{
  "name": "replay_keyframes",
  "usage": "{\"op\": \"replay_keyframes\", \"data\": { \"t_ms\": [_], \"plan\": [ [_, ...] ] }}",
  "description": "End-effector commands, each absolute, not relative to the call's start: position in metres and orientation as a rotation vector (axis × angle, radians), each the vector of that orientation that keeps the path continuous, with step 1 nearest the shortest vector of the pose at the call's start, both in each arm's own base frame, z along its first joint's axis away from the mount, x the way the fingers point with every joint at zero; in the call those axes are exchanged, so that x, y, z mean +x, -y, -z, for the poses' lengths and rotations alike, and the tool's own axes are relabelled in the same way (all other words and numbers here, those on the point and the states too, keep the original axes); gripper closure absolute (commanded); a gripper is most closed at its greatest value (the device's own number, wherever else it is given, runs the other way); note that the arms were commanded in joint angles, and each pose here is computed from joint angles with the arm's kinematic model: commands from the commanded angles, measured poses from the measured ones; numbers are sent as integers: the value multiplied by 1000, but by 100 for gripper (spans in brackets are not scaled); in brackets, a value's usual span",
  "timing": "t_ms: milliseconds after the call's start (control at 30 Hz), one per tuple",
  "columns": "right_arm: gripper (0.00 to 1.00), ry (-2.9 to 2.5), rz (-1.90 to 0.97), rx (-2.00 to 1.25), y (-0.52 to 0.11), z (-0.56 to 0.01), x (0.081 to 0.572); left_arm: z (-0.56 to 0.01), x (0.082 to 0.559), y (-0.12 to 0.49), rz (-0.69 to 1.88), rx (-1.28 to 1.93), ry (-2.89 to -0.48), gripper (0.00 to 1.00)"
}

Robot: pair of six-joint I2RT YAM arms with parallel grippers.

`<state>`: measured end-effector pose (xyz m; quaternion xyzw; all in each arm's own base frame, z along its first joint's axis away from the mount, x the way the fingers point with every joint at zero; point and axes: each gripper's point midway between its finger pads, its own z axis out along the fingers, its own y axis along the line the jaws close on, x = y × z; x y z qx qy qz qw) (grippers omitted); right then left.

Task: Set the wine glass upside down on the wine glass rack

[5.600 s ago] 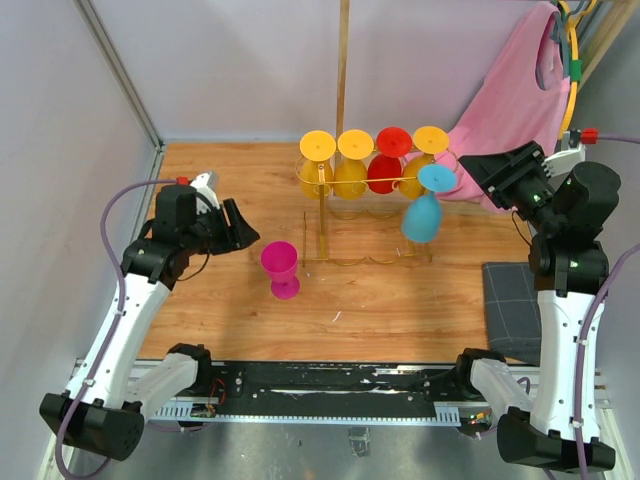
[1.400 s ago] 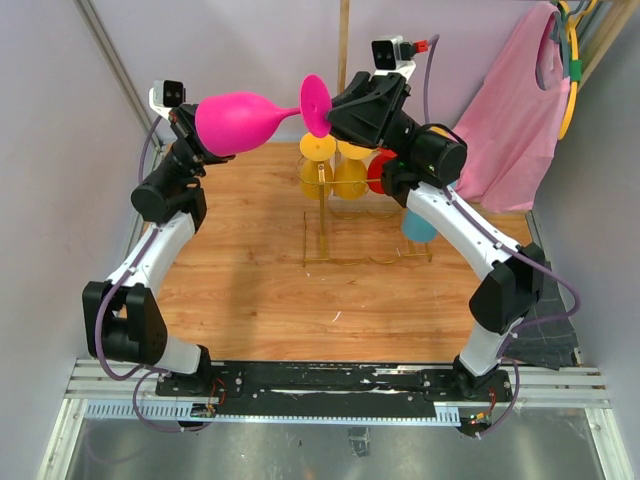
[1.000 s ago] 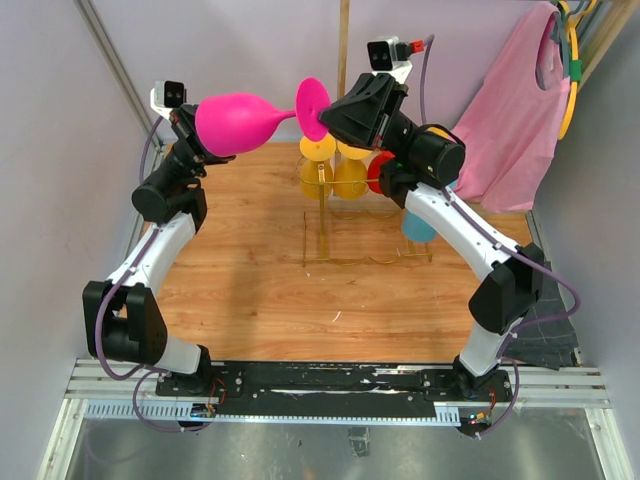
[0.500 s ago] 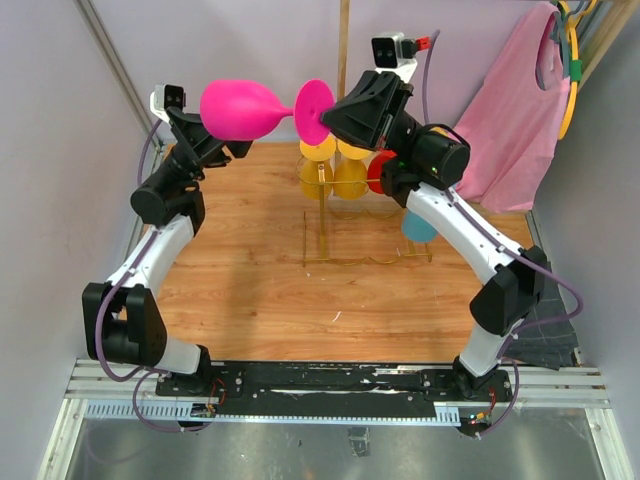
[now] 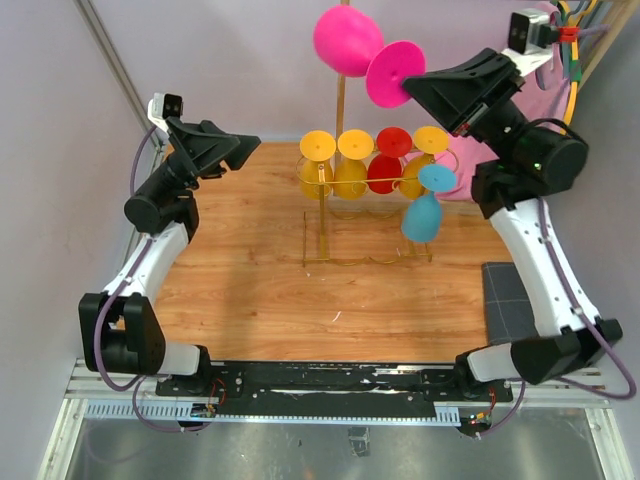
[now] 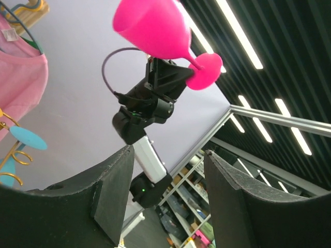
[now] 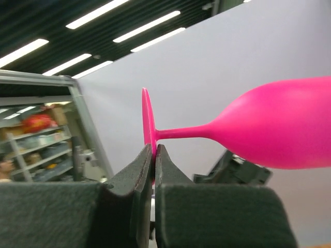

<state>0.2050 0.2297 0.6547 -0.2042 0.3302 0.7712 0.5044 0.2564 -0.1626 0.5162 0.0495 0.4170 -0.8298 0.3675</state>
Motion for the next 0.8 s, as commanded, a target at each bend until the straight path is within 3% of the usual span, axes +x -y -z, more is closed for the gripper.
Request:
{"op": "replay_keyframes", "data": {
  "t_ms": [0, 167, 467, 767],
  "plan": [
    [99, -982, -1524, -481, -217, -634, 222, -522, 207, 160, 2167, 319, -1021, 39],
    [99, -1142, -1168, -434, -193, -616, 222, -520, 211, 160, 2166, 319, -1029, 40],
    [99, -1402, -797, -167, -130, -564, 205, -518, 216, 160, 2187, 324, -1032, 40],
    [99, -1657, -639, 68, -84, -509, 165, -517, 215, 161, 2181, 331, -1042, 41]
  ]
}}
